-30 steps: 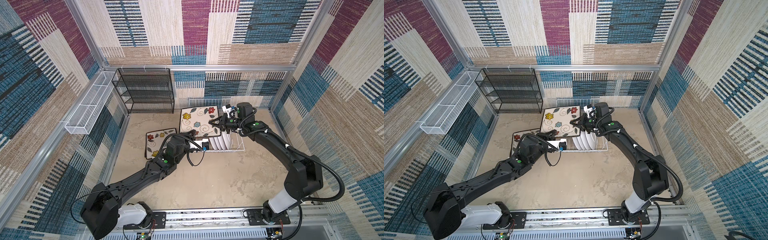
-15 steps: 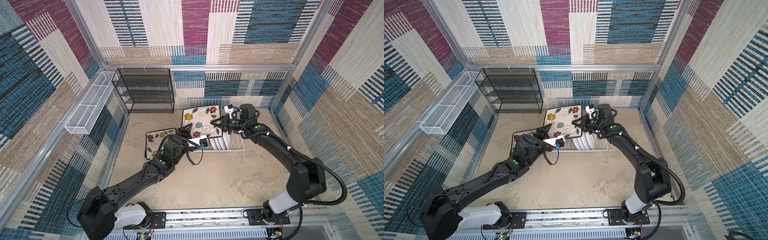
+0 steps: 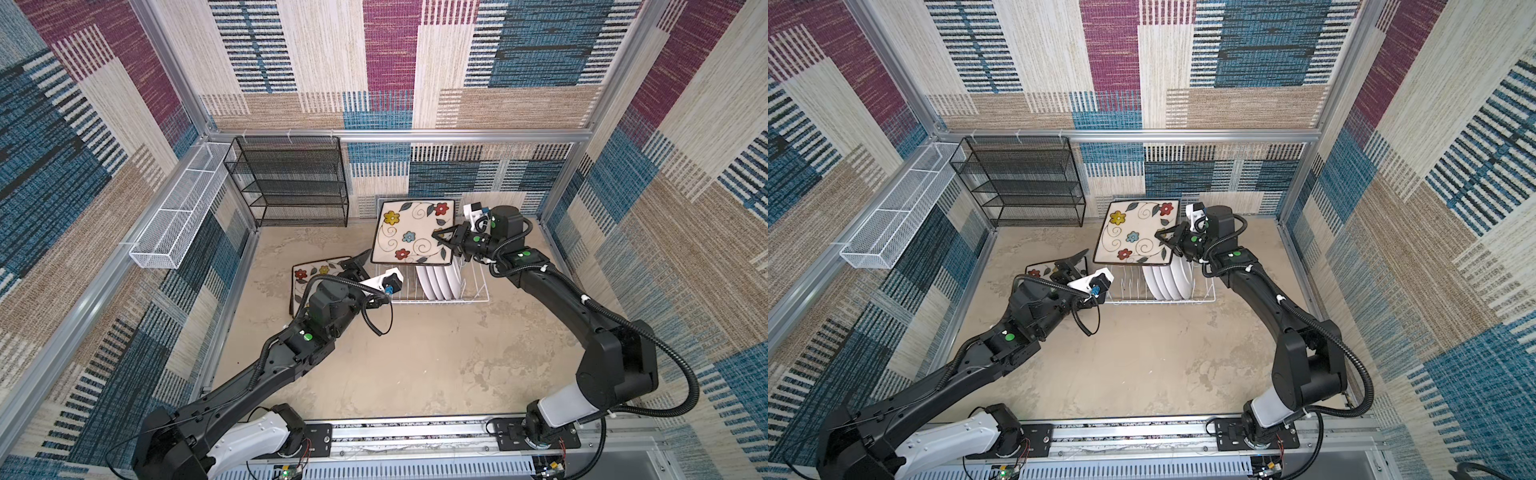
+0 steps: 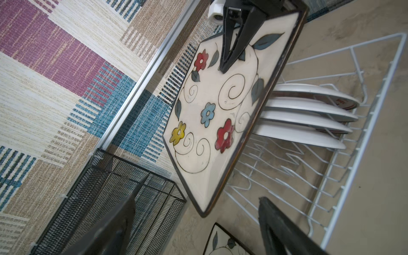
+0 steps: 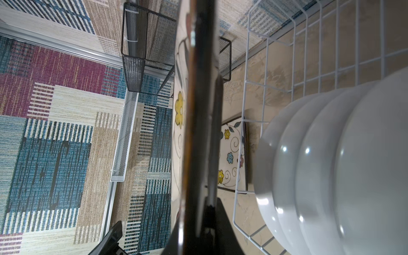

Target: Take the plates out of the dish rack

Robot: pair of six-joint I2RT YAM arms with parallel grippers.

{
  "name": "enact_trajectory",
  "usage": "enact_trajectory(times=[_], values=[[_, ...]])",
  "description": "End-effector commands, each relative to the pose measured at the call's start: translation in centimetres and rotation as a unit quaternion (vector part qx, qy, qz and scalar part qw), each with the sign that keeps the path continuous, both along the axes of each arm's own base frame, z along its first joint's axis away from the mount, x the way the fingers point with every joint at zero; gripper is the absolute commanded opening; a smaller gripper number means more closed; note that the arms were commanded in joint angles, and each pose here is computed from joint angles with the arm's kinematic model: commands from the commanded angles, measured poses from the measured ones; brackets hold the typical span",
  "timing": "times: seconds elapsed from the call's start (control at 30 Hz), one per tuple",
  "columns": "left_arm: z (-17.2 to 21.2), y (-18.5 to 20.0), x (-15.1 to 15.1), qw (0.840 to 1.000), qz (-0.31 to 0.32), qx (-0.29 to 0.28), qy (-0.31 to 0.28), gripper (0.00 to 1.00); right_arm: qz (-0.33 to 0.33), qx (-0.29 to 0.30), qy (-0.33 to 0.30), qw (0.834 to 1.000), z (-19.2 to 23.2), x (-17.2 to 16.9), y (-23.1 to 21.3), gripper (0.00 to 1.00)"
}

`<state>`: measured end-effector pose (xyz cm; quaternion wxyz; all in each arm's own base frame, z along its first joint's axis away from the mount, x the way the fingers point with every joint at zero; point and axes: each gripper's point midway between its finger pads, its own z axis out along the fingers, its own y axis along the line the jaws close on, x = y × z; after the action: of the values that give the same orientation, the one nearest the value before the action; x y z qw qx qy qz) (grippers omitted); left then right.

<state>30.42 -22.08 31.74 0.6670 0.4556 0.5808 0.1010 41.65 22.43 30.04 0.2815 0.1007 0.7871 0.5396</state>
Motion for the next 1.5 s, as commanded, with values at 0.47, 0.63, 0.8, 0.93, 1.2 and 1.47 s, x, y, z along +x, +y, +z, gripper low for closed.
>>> enact_trajectory(times=[0.47, 0.63, 0.8, 0.93, 1.2, 1.47], values=[[5.8, 5.5, 3.1, 0.853, 0.001, -0.420, 0.309, 0.89, 0.016, 0.022, -0.142, 0.990, 6.1, -0.7, -0.8, 0.00], [4.9, 5.7, 6.8, 0.767, 0.009, -0.498, 0.404, 0.87, 0.029, 0.022, -0.151, 0.988, 6.4, -1.2, -0.6, 0.00], [3.4, 4.5, 9.5, 0.688, -0.028, -0.538, 0.486, 0.86, 0.042, 0.023, -0.157, 0.986, 6.5, -1.4, -0.4, 0.00], [2.0, 3.0, 10.7, 0.655, -0.051, -0.529, 0.537, 0.86, 0.053, 0.024, -0.157, 0.986, 6.3, -1.6, -0.1, 0.00], [-0.4, -0.1, 11.4, 0.601, -0.095, -0.499, 0.617, 0.83, 0.066, 0.022, -0.162, 0.984, 6.0, -1.8, 0.1, 0.00], [-0.9, -3.1, 11.7, 0.579, -0.122, -0.486, 0.643, 0.77, 0.086, 0.023, -0.165, 0.982, 5.7, -1.9, 0.6, 0.00]])
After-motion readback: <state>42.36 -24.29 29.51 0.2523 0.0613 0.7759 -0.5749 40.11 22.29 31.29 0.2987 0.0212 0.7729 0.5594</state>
